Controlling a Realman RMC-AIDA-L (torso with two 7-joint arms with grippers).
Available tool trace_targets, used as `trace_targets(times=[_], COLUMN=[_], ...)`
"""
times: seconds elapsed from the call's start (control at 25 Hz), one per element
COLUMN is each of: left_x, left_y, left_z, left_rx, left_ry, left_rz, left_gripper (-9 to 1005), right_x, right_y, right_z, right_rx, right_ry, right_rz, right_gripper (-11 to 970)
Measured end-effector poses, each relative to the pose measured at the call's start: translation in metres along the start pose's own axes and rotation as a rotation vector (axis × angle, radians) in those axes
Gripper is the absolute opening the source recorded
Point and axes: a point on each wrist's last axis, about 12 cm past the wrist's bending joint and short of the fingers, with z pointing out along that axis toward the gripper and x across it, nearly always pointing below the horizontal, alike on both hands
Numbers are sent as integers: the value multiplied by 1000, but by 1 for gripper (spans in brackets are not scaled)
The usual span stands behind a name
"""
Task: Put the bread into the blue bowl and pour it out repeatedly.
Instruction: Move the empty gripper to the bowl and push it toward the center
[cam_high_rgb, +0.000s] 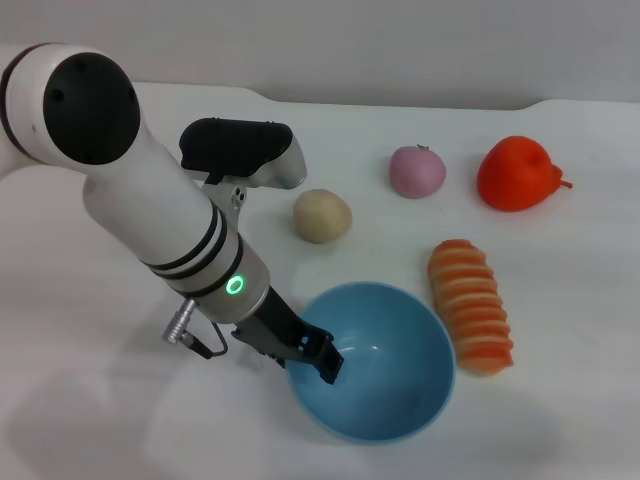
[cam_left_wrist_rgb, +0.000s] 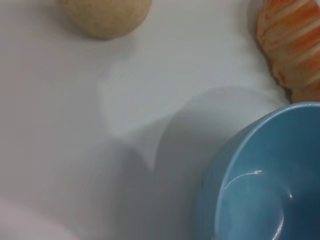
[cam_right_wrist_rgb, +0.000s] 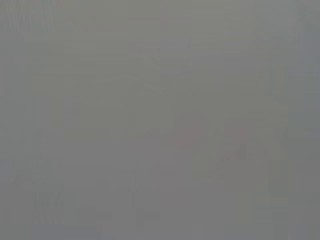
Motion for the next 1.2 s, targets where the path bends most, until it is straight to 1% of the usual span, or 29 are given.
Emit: trace_targets(times=[0.2,0.32,0.52,0.72,0.96,1.0,1.12,1.2], left_x=[0,-1,-1,-1,-2,-2,-4,-4], left_y=[-1,-2,-3,-1,3,4,8,12], left_z=[0,1,1,0,-2,-2,-5,-6], left_rx=[2,5,22,34,52,53,60,60], left_ry=[-2,-3,-11,-22,-46,-50,-67,-76], left_rz=[6,10,5,-23,-52,-56,-75,-95], left_gripper=[527,369,268,166,13,13,12,12], right_x=[0,-1,-1,-1,1,1,4,6], right_y=[-5,-8,-11,-11,-12,-12,-8,-4], right_z=[-2,-3,-4,-4,0,2,8,15], right_rx=[9,14,16,14,19,17,-11,-60], right_ry=[1,-1,1,1,36,45,109,181], right_rz=[-7,-15,-20,-2,109,129,234,300], right_gripper=[444,444,444,445,445,445,444,444])
